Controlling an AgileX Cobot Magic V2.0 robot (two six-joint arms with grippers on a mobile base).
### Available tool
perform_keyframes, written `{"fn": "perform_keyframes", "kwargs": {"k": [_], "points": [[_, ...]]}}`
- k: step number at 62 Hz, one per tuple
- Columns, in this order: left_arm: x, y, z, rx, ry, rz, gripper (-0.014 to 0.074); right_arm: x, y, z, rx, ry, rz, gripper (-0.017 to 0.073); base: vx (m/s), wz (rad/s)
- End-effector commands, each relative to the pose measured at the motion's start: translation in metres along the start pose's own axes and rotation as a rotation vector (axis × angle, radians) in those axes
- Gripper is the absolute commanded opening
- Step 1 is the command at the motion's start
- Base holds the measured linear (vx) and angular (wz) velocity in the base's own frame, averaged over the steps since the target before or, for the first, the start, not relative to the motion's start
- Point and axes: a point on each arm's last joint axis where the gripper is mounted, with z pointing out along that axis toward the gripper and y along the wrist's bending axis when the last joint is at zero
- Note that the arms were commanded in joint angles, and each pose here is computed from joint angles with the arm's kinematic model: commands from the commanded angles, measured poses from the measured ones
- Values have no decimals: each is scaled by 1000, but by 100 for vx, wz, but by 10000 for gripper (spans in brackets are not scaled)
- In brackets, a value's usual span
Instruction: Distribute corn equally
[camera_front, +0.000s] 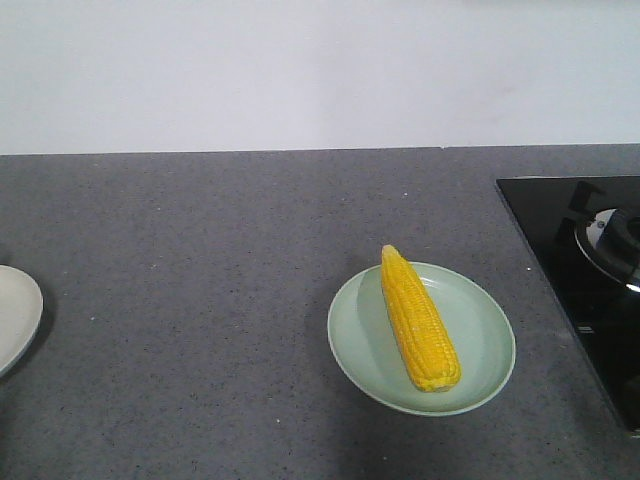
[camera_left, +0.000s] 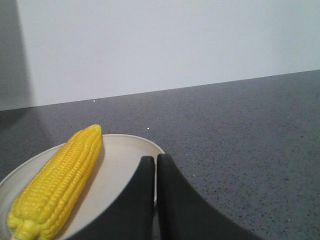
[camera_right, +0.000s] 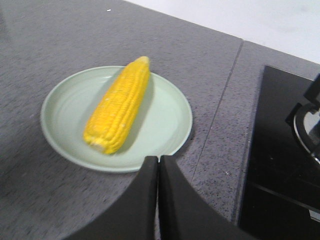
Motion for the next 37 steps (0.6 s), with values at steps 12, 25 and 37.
{"fn": "perform_keyframes", "kwargs": {"k": [12,25,37], "points": [[-7,0,-2,4,-95,-13,-7,38,-13,7,222,-342,150,-4,0,0],[-7,0,-2,4,-95,-13,-7,75,-13,14,280,-390,286,-4,0,0],[-7,0,-1,4,-94,-13,-7,83,-14,16,313,-371,261,-4,0,0]]}}
